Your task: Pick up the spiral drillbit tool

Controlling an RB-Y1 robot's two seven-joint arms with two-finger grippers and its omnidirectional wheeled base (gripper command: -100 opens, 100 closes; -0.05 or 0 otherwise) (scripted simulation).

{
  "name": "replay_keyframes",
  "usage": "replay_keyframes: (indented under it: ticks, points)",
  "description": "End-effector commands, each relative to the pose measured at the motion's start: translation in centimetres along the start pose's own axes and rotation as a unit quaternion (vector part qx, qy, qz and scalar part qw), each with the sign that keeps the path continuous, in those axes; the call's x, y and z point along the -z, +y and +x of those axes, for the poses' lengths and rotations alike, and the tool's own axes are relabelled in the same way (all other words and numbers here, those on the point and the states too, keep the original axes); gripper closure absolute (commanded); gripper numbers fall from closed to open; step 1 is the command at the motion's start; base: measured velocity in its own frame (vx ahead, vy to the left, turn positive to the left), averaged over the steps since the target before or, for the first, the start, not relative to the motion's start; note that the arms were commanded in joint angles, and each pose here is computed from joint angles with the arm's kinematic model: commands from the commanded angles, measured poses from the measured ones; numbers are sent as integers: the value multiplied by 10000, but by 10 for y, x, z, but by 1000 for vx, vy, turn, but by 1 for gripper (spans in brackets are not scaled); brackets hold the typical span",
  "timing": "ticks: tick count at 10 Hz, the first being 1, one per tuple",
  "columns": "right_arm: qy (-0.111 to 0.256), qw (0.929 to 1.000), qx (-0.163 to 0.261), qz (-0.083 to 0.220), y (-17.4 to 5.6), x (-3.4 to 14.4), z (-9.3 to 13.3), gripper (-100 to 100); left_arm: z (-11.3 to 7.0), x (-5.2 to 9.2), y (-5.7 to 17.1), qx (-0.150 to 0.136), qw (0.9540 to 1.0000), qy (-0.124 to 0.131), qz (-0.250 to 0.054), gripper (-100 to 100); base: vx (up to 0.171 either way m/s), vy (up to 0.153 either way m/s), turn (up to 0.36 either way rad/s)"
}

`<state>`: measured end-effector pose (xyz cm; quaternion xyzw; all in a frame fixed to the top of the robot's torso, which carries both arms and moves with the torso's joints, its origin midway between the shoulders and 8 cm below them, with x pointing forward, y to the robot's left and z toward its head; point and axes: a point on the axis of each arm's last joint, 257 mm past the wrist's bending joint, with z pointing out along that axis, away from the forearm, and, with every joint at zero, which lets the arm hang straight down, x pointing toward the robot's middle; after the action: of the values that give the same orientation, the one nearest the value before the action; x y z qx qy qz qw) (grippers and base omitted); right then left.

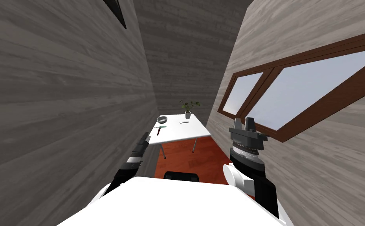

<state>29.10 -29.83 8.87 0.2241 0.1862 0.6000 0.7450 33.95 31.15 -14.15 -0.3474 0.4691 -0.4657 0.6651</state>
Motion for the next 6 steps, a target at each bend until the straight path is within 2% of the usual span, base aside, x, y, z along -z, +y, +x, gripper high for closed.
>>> replay_keyframes:
  ticks: [1,2,4,5,6]
  points:
    - [0,10000,0,0,0,0,0,0,0,17,29,-108,9992,150,-361,-100,-68,-90,-176]
    - [0,10000,0,0,0,0,0,0,-3,31,48,-192,9973,274,-647,-100,-91,-118,-326]
    - [0,10000,-1,0,0,0,0,0,-11,68,93,-351,9892,522,-1326,-100,-100,-150,-356]
    - [0,10000,-1,0,0,0,0,0,-12,72,99,-353,9883,522,-1391,-100,-61,-121,-71]
    - [0,10000,1,0,0,0,0,0,-18,94,120,-427,9817,640,-1744,-100,-56,-113,-184]
